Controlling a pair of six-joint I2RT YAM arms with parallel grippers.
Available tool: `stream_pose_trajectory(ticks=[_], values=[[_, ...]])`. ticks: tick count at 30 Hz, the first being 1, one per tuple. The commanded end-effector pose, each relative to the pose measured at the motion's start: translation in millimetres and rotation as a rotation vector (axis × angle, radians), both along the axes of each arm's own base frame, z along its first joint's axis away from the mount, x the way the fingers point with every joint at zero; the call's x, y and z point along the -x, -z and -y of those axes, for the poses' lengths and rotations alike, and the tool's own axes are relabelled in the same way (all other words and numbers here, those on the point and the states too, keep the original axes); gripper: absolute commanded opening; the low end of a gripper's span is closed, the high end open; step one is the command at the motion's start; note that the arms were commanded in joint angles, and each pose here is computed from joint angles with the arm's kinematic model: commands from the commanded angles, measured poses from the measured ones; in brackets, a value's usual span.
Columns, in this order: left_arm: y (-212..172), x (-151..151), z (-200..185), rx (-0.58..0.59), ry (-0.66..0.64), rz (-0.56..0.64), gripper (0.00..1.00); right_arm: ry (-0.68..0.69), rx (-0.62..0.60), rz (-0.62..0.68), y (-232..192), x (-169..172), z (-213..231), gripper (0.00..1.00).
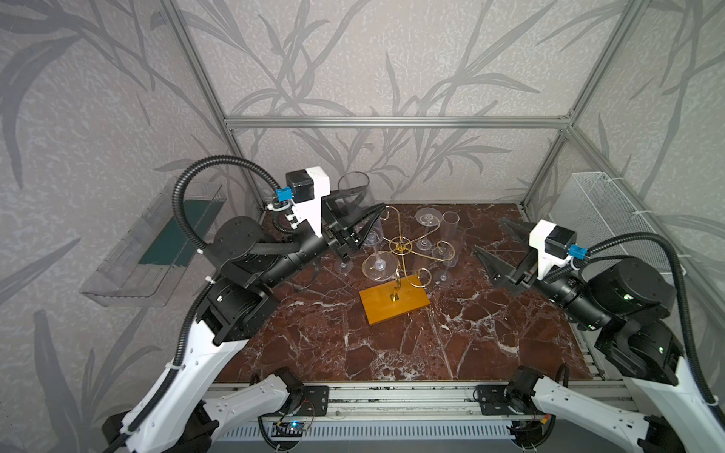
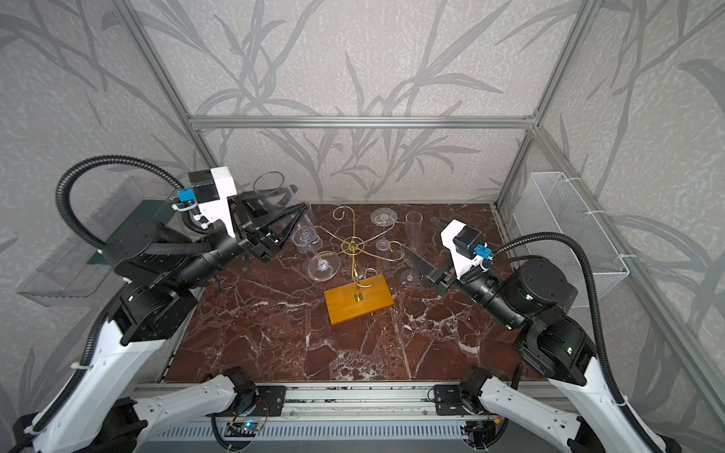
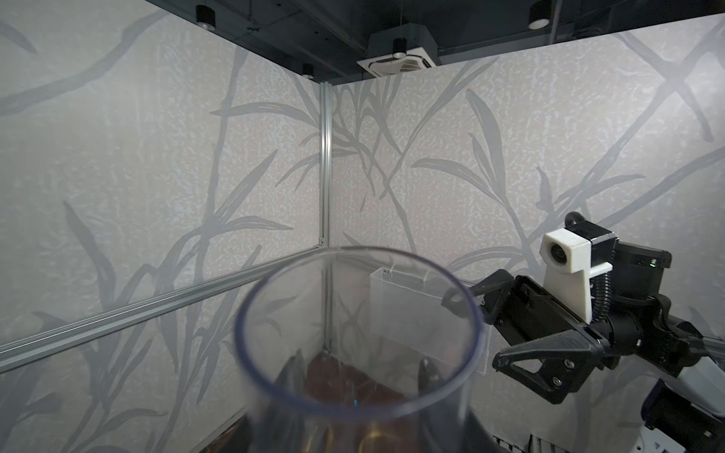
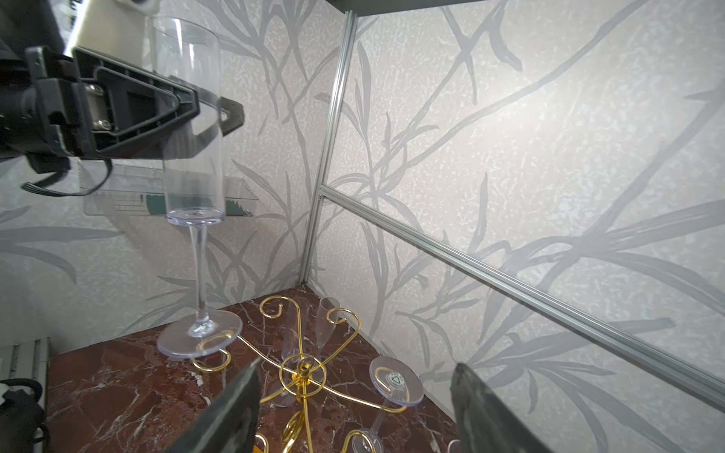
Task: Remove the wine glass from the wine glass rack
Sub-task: 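Carry the upright flute toward the robot with the left gripper while the right withdraws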
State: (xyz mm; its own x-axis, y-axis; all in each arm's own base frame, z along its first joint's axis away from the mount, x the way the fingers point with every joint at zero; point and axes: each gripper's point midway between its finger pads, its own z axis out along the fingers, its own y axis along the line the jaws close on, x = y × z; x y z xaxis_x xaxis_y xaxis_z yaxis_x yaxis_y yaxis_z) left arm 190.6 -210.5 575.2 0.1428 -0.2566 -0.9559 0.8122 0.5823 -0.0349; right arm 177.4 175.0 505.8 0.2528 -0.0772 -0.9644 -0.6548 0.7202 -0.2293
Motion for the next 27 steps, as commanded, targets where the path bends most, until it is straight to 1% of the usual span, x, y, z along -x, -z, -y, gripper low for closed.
stream_pose_trajectory(ticks=[1, 4, 9, 15, 19, 23, 27], values=[[12.5, -8.3, -33.3, 0.006, -0.185, -0.006, 0.35, 0.091, -0.009, 0.037, -2.3, -6.3, 14.3, 0.75], [29.3, -6.7, -53.7, -0.008, -0.271, -0.035, 0.35, 0.12, 0.001, 0.041, 2.2, -6.6, 20.7, 0.76], [76.3, -14.9, -83.3, 0.003, -0.426, -0.105, 0.35, 0.167, 0.0, 0.043, 8.1, -6.6, 32.0, 0.76], [127.3, -29.5, -103.6, -0.021, -0.574, -0.167, 0.35, 0.205, -0.004, 0.044, 10.4, -4.4, 43.6, 0.76], [138.5, -32.7, -105.1, -0.009, -0.594, -0.156, 0.35, 0.221, -0.009, 0.048, 9.9, -3.1, 48.6, 0.76], [152.5, -38.5, -103.4, -0.044, -0.616, -0.156, 0.35, 0.233, -0.007, 0.045, 12.3, -4.0, 50.6, 0.76], [176.8, -50.5, -106.9, -0.06, -0.685, -0.157, 0.35, 0.24, -0.009, 0.04, 16.5, -6.2, 50.0, 0.76]])
